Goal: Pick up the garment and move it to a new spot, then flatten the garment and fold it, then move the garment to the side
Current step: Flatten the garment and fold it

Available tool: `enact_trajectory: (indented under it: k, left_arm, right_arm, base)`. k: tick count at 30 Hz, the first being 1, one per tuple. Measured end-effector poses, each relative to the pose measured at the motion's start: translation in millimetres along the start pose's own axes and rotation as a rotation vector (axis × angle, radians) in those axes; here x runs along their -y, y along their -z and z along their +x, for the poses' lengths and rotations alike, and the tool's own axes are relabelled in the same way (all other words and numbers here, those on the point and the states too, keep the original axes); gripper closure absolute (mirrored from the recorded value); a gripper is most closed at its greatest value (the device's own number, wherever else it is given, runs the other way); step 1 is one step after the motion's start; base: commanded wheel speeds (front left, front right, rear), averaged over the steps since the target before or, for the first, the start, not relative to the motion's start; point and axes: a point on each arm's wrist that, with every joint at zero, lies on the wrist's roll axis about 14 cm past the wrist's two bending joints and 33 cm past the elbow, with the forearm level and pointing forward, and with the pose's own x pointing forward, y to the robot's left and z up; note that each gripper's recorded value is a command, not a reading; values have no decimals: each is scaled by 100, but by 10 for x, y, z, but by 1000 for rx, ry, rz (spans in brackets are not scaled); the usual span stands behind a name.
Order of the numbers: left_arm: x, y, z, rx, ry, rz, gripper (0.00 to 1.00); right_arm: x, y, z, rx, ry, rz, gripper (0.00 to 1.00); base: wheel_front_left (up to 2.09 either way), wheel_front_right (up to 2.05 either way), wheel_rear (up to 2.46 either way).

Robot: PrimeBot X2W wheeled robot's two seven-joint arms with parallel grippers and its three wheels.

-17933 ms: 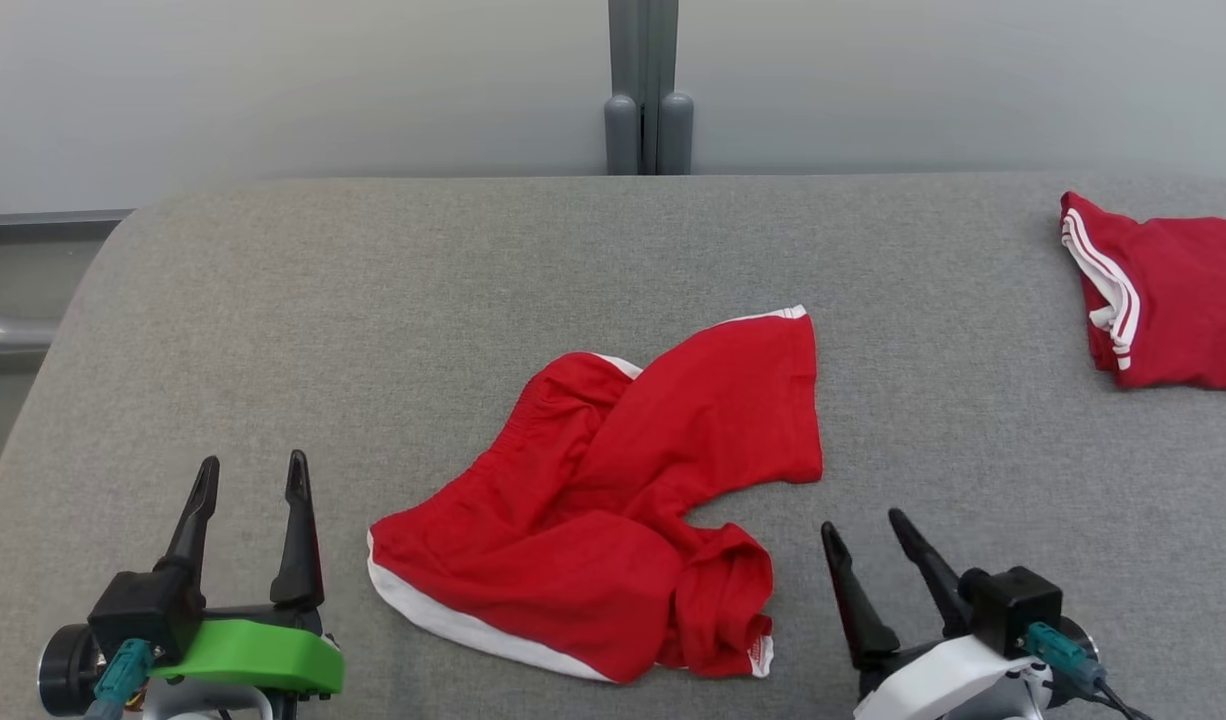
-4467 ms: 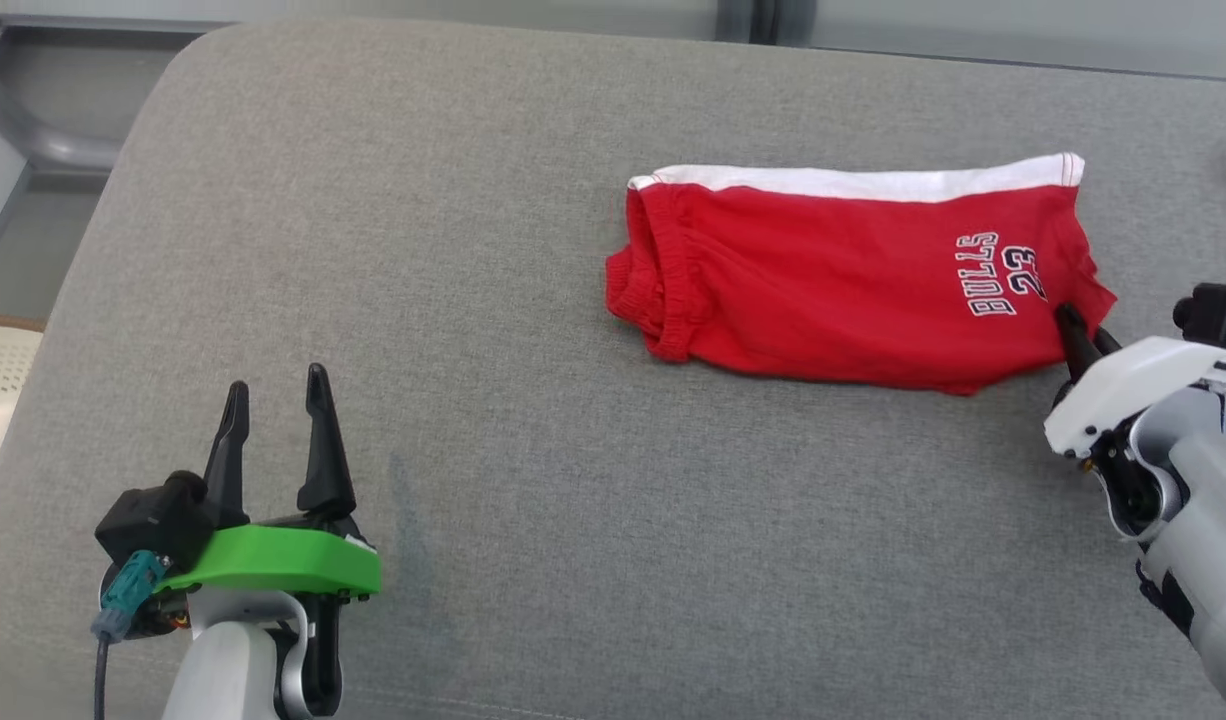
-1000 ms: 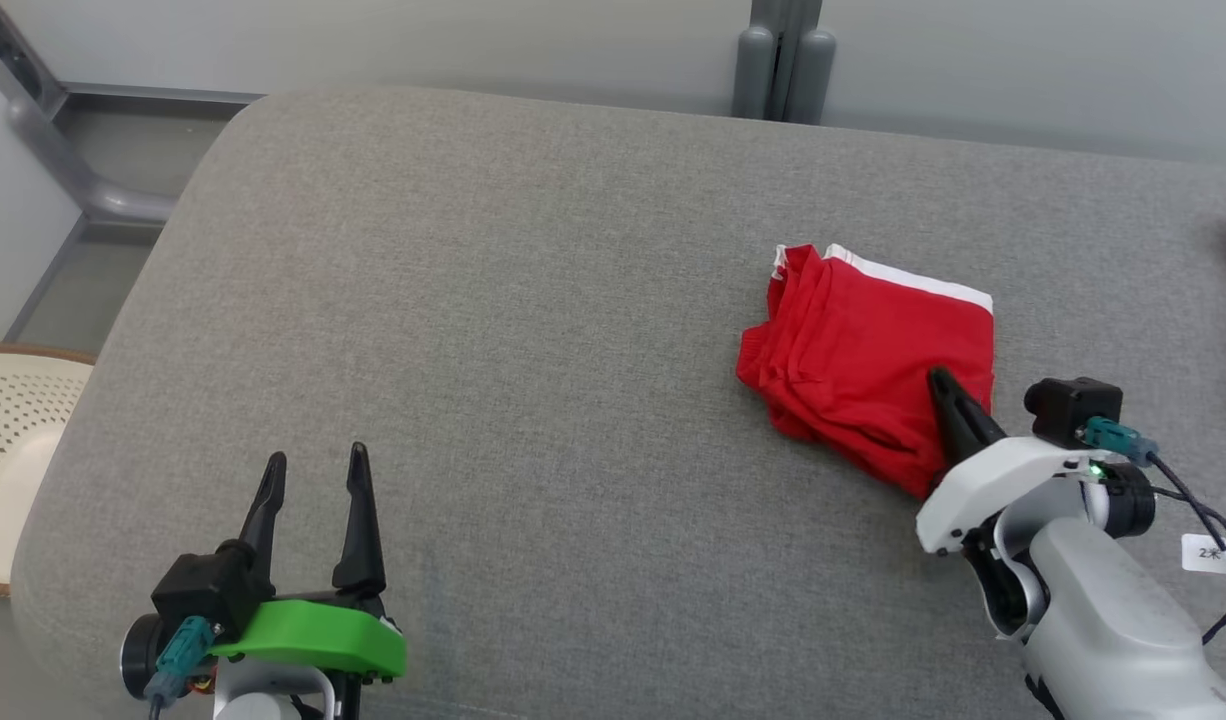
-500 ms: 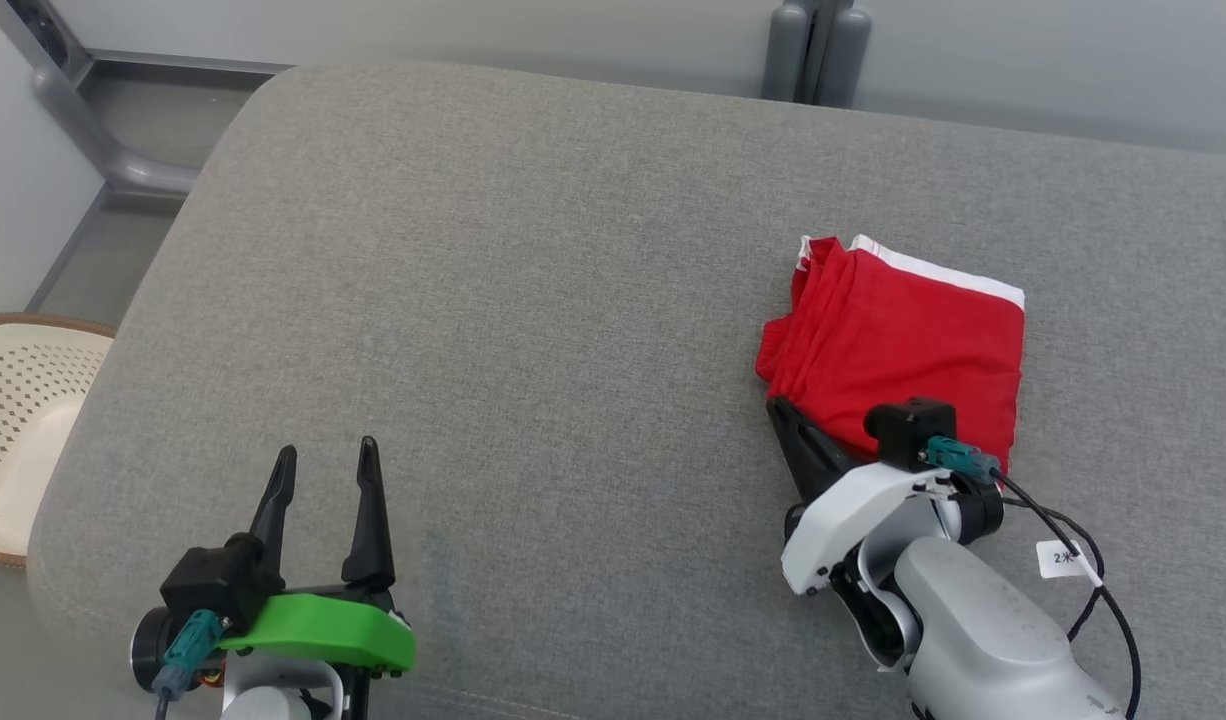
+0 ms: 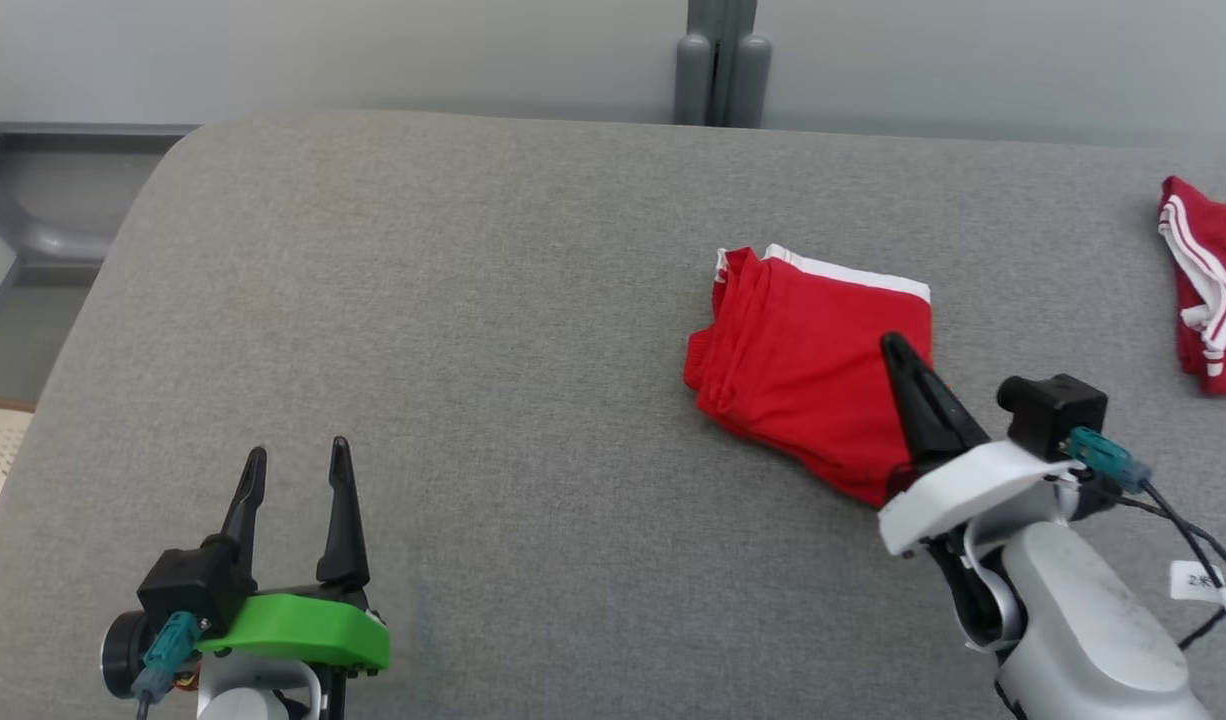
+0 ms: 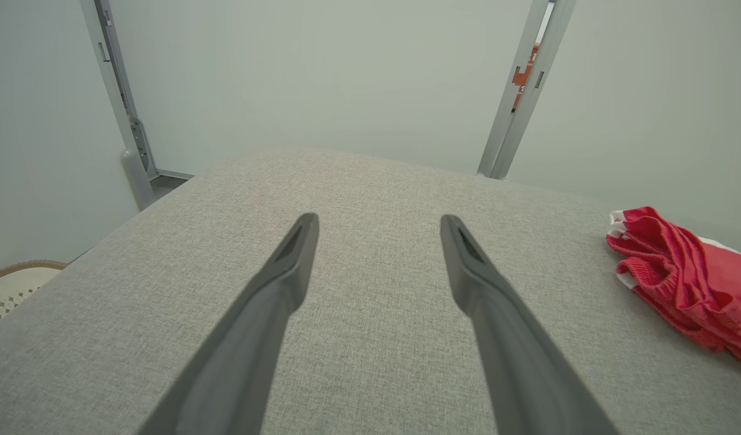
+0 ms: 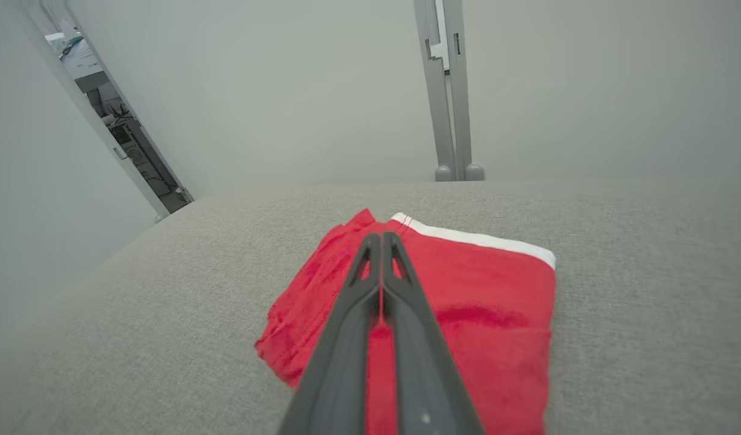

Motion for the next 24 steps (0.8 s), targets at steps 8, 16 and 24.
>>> enact_trajectory:
  k: [8, 16, 24]
  left_arm:
    - [198, -43, 90, 17, 65, 11, 0]
    - [311, -67, 65, 25, 106, 16, 0]
    - [375, -133, -2, 46, 139, 72, 0]
  right_arm:
    - [573, -317, -559, 91, 181, -66, 51]
    - [660, -432, -1009, 137, 261, -92, 0]
    - [601, -517, -1257, 176, 287, -106, 0]
  base:
    - [0, 0, 0]
    - [0, 0, 0]
    - [0, 0, 0]
